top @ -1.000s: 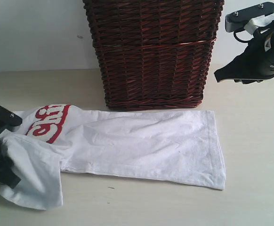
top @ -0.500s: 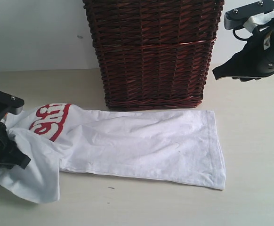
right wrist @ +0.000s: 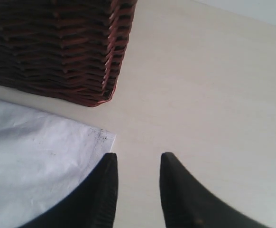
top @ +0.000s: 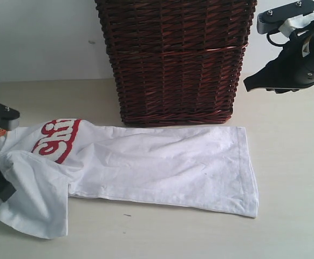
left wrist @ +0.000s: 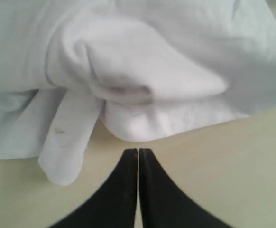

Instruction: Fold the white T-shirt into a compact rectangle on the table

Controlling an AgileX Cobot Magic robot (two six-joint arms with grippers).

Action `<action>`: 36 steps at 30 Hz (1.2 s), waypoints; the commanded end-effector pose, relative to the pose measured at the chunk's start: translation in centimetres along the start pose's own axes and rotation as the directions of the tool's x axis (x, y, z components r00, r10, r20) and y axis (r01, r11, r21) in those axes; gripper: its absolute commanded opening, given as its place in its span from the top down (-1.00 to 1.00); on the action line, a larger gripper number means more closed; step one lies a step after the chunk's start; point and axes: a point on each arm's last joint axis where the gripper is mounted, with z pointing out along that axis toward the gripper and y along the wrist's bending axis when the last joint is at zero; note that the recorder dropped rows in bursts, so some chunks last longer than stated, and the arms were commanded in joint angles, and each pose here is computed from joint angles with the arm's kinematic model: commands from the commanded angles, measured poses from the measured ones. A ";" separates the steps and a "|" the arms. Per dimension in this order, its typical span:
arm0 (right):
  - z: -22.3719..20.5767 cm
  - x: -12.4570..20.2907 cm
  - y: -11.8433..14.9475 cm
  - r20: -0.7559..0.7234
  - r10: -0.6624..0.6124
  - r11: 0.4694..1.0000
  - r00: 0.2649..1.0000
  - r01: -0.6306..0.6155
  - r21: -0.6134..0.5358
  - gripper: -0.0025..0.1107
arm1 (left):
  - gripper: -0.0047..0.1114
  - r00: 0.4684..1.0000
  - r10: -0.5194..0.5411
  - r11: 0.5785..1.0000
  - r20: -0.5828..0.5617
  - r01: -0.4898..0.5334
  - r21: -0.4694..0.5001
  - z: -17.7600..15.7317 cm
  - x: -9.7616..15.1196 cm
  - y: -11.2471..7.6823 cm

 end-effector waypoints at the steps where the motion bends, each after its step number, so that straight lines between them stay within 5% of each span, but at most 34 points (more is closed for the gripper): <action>1: -0.4 -0.3 -0.1 0.012 -0.001 1.000 1.000 0.001 0.001 0.42 | 0.33 0.994 0.090 0.993 -0.058 -0.093 -0.067 1.4 1.4 0.4; 4: -0.4 -0.3 -0.1 0.012 -0.001 1.000 1.000 0.001 0.001 0.42 | -0.10 0.993 0.117 0.982 -0.026 -0.120 -0.145 2.9 1.4 1.0; 8: -0.4 -0.3 -0.1 0.014 -0.001 1.000 1.000 0.001 0.001 0.42 | -0.08 0.995 0.067 0.982 0.071 -0.054 -0.179 4.1 0.3 1.3; 13: -0.4 -0.4 -0.1 0.021 -0.001 1.000 1.000 0.001 0.000 0.42 | 0.29 0.998 0.066 0.987 0.013 -0.064 -0.149 6.6 0.0 1.3; 18: -0.4 -0.4 -0.1 0.027 -0.001 1.000 1.000 0.001 -0.002 0.42 | 0.92 0.995 0.066 0.988 -0.081 -0.076 -0.131 8.2 0.0 1.4; 21: -0.4 -0.4 -0.1 0.027 -0.001 1.000 1.000 0.001 -0.002 0.42 | 0.92 0.992 0.025 0.992 -0.122 -0.040 -0.121 7.3 -0.5 1.6; 28: -0.4 -0.4 -0.1 0.027 -0.001 1.000 1.000 0.001 -0.002 0.42 | 0.92 0.969 0.145 0.978 -0.202 -0.110 0.177 5.6 -1.0 -0.5; 33: -0.4 -0.5 -0.1 0.034 -0.001 1.000 0.999 0.001 -0.003 0.42 | 0.92 0.967 0.248 0.837 -0.054 -0.186 0.514 3.6 -1.7 -2.8; 36: -0.4 -0.5 -0.1 0.034 -0.001 1.000 0.999 0.001 -0.003 0.42 | 0.92 0.970 0.238 0.835 -0.055 -0.175 0.522 3.5 -1.7 -2.6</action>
